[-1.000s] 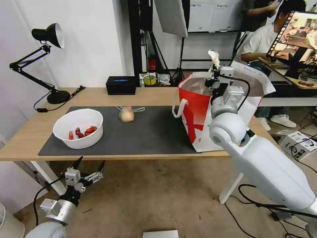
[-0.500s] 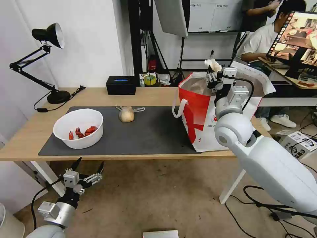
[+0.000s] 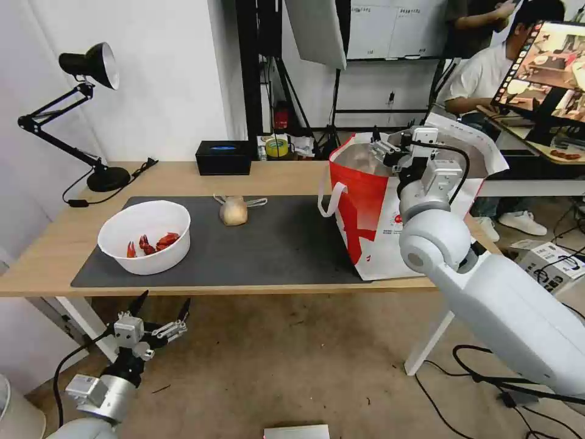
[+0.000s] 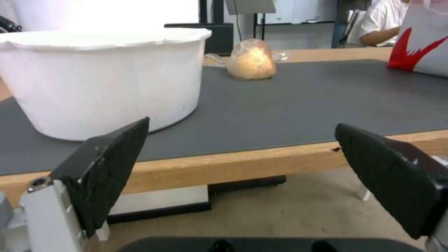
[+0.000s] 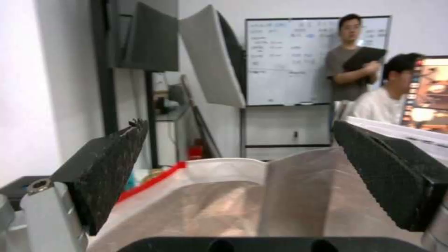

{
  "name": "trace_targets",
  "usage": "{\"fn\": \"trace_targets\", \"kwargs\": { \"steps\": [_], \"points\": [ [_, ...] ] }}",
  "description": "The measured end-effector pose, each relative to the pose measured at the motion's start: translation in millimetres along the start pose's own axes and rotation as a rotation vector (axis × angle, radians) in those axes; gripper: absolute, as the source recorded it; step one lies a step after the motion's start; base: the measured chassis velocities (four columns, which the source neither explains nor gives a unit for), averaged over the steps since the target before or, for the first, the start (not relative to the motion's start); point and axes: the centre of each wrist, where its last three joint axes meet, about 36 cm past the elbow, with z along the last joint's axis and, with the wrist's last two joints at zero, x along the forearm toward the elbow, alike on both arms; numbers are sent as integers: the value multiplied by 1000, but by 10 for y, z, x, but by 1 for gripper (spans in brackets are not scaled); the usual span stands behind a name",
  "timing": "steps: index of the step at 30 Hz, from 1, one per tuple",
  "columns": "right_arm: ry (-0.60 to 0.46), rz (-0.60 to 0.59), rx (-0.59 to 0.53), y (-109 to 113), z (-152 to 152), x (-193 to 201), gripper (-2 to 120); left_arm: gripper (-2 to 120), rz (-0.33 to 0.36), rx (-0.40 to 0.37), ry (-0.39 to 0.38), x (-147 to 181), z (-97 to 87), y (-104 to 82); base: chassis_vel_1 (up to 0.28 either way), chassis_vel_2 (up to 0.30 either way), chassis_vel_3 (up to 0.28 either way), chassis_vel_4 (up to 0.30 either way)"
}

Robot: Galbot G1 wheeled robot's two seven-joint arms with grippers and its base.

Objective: Pick up the trash from the table and place it into the takeout bag.

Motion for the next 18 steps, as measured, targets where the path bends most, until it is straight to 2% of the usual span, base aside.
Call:
{"fn": "trace_targets", "kwargs": {
  "steps": [14,18],
  "points": [
    [14,-27,-17,-2,-27,39,100,100,-4,-5,1,25,-26,9,0,0,0,0],
    [12,-113,-66,45,-88,141,100,100,-6,-4,0,25,-25,6,0,0,0,0]
  ]
}}
